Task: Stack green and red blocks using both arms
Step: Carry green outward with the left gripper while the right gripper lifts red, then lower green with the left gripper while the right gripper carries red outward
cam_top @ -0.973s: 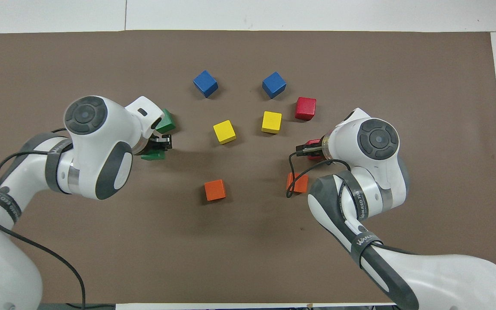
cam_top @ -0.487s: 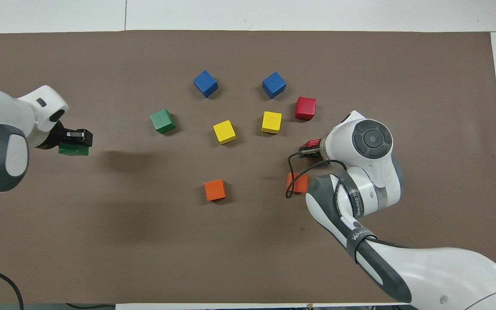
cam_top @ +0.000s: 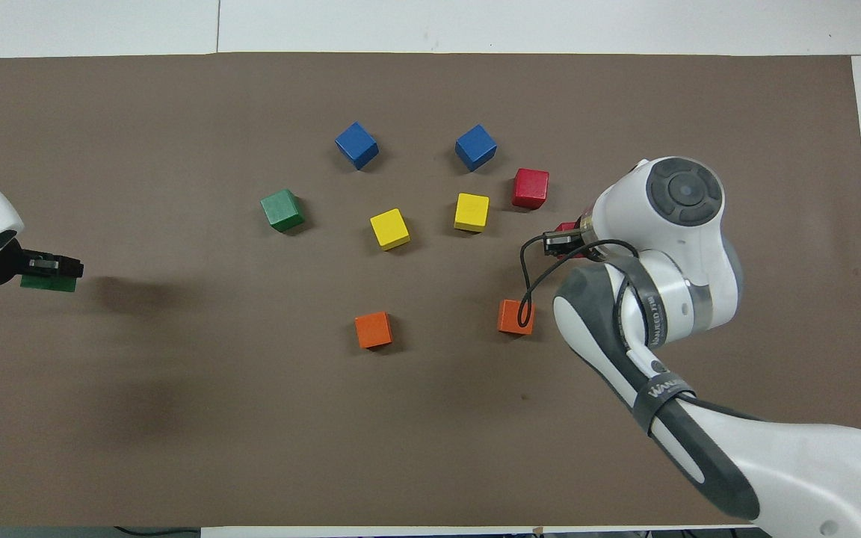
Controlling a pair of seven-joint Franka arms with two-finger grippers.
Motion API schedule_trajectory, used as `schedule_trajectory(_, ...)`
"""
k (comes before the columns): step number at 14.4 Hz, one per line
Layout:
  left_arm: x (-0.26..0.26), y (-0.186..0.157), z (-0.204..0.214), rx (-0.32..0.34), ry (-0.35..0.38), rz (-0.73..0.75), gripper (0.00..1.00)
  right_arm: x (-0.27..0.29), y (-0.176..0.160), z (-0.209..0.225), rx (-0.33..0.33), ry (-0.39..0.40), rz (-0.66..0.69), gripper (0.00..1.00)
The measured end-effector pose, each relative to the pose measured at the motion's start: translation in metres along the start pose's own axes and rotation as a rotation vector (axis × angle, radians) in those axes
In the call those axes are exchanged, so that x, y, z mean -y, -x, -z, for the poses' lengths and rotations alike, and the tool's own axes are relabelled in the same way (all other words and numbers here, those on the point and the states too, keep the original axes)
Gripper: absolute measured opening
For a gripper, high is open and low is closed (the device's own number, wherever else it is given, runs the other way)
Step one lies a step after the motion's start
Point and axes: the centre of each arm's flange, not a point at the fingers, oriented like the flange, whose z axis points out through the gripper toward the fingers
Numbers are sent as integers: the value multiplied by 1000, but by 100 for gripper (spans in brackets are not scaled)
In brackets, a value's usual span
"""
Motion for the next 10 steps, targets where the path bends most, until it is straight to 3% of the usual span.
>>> schedule_trajectory(4,0,16,-31,-10,-6,6,56,-65,-20,44,6,-1,59,55)
schedule_trajectory(10,0,20,-56,1,-1,9,56,-197,-22,49,1,1,151,55)
